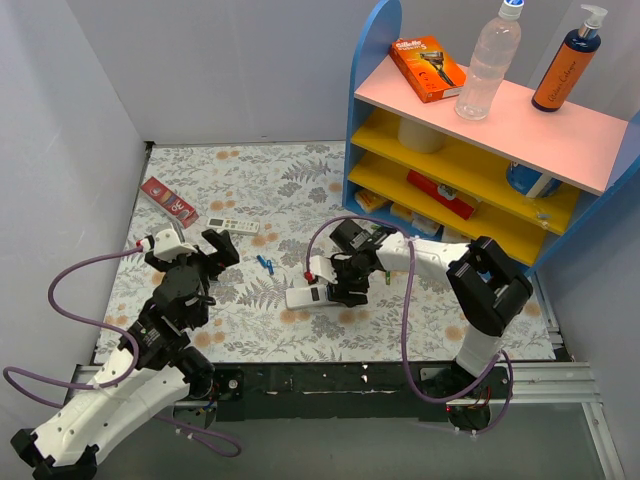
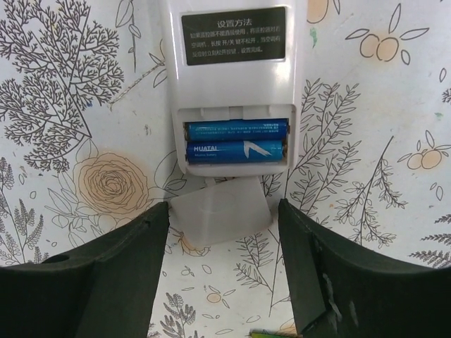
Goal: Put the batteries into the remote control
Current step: Pick up the battery cover at the center of the board.
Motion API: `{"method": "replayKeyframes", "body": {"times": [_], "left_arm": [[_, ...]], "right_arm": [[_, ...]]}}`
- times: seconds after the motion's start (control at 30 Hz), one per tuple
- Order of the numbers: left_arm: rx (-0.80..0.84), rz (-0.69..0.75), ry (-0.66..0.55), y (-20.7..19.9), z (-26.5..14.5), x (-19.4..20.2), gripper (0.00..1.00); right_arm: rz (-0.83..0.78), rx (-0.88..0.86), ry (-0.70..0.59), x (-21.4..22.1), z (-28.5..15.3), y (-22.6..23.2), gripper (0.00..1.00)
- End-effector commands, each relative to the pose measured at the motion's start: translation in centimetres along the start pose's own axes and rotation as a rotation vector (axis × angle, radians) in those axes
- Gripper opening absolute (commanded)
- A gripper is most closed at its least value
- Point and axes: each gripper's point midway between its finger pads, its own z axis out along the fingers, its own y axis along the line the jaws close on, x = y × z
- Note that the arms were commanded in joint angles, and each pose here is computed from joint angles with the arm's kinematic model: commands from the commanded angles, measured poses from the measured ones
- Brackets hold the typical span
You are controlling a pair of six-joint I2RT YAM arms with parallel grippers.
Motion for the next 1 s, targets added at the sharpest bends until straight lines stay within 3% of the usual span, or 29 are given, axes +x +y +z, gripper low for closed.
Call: {"method": "replayKeyframes", "body": {"times": [0.0, 0.27, 0.83, 0.97], "left_arm": [[-0.001, 0.014, 0.006, 0.0, 0.3, 0.4, 0.98], [-0.001, 0.012, 0.008, 0.0, 0.4, 0.5, 0.98], [0.003, 0.013, 0.018, 0.0, 0.5, 0.7, 0.98], [0.005, 0.012, 0.022, -0.1, 0.5, 0.7, 0.98]], "right_arm": [[0.039, -0.042, 0.059, 1.6, 0.4, 2.3, 0.7], [0.075, -0.016, 0.078, 2.5, -0.1, 3.0, 0.7], [0.149, -0.002, 0.01, 1.8, 0.4, 3.4, 0.59], [0.155, 0.0, 0.019, 2.0, 0.3, 3.5, 0.49]]}}
